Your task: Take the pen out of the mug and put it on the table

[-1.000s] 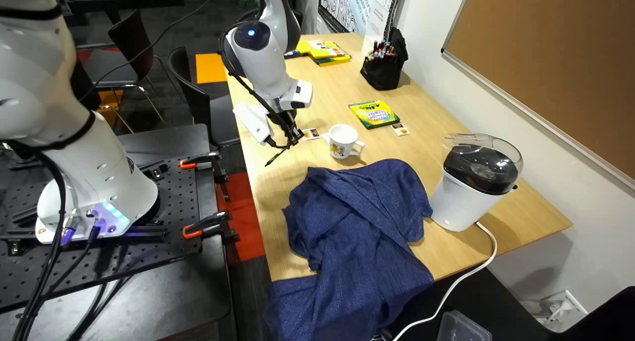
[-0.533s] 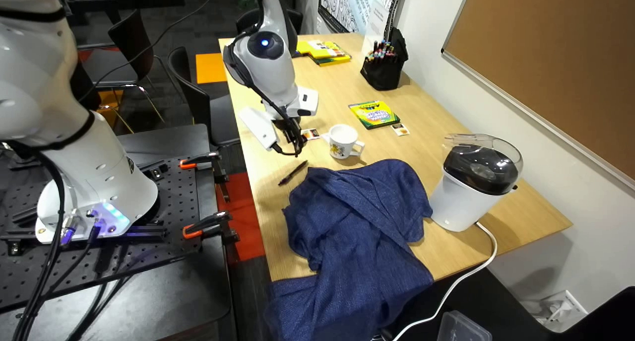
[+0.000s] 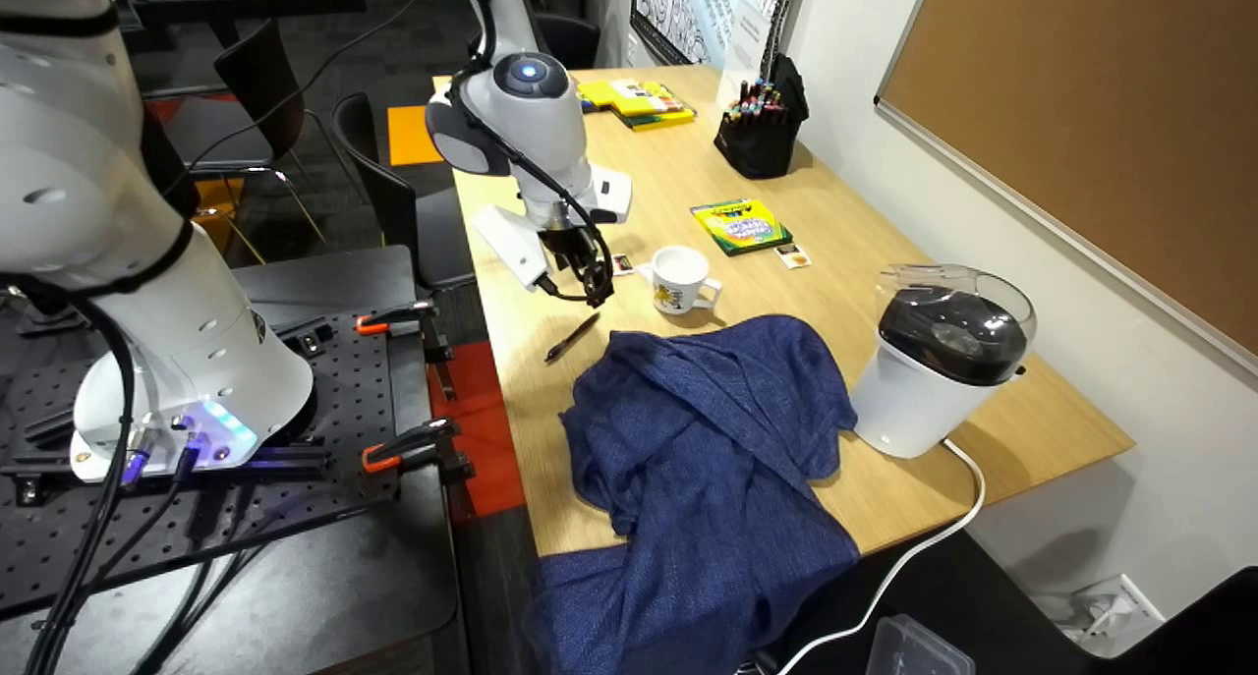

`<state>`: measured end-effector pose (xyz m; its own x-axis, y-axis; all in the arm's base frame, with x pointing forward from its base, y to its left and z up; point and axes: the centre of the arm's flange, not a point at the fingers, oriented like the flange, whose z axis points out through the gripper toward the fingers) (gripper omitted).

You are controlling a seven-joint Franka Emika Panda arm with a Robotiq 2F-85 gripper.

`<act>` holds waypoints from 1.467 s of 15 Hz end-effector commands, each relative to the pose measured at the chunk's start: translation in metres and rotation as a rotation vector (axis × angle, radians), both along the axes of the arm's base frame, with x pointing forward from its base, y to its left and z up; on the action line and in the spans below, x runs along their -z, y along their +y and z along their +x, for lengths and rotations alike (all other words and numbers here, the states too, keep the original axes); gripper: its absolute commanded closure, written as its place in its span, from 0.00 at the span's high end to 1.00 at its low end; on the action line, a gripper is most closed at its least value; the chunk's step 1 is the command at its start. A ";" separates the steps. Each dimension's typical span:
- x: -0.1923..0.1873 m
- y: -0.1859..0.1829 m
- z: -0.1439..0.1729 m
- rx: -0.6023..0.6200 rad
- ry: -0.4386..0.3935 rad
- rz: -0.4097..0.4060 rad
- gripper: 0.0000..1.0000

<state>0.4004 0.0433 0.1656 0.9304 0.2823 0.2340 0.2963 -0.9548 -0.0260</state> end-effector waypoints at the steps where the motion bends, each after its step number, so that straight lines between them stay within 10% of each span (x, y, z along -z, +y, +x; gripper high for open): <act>1: -0.077 0.022 -0.003 0.001 -0.013 -0.030 1.00; 14: -0.143 0.016 0.004 -0.032 -0.191 -0.098 1.00; 15: -0.088 -0.007 0.018 -0.059 -0.177 -0.070 1.00; 22: -0.086 -0.008 0.017 -0.059 -0.172 -0.072 1.00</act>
